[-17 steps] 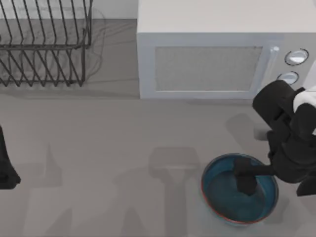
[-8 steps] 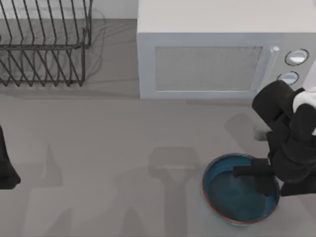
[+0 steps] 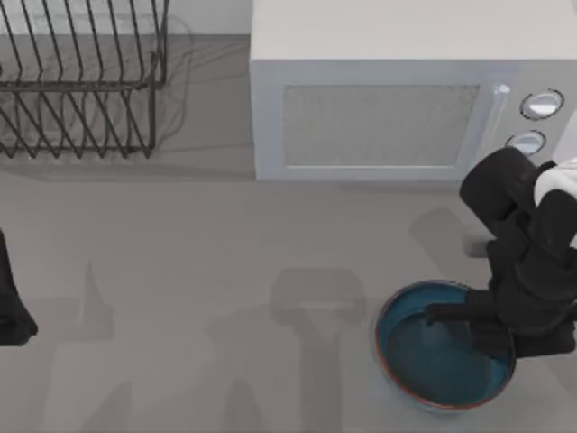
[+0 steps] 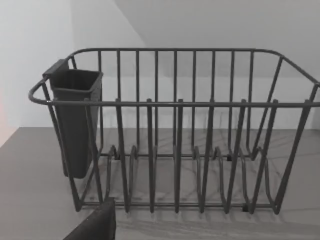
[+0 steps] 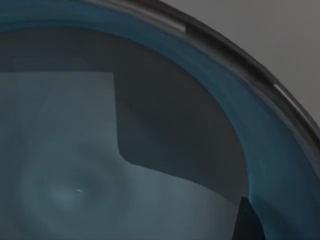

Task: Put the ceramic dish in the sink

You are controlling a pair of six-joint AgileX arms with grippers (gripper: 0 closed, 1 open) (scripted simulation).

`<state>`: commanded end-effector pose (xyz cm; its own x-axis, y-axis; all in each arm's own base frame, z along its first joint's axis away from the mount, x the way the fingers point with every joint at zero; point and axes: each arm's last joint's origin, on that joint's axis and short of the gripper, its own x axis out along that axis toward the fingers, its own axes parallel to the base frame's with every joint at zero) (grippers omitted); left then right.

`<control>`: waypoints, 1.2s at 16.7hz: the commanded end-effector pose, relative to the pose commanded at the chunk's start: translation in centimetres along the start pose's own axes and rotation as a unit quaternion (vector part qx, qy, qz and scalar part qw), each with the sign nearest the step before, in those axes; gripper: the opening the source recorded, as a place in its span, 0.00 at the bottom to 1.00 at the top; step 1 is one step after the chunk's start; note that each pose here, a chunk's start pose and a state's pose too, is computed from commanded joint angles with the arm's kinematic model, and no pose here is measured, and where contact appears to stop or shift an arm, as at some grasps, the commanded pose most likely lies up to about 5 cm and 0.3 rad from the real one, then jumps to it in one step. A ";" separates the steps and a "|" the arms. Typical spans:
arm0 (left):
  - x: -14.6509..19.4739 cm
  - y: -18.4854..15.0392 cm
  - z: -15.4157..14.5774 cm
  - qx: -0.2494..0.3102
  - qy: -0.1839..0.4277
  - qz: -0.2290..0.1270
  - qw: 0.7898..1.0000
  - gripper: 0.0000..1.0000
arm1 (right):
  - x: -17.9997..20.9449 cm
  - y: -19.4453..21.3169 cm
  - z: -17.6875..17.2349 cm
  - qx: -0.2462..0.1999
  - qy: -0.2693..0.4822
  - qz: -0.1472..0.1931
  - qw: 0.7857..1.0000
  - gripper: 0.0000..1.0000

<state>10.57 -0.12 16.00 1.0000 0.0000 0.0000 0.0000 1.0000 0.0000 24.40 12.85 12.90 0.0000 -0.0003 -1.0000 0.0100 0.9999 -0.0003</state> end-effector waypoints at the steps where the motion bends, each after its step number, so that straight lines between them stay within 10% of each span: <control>1: 0.0 0.0 0.0 0.000 0.000 0.000 1.000 1.00 | 0.0 0.0 0.0 0.000 0.000 0.000 1.000 0.00; 20: 0.0 0.0 0.0 0.000 0.000 0.000 1.000 1.00 | -15.1 0.0 0.0 0.000 -0.001 0.000 1.000 0.00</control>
<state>10.57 -0.12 16.00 1.0000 0.0000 0.0000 0.0000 1.0000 0.0000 24.40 12.84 27.96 0.0012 0.0001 -1.0000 0.0102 0.9999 0.0001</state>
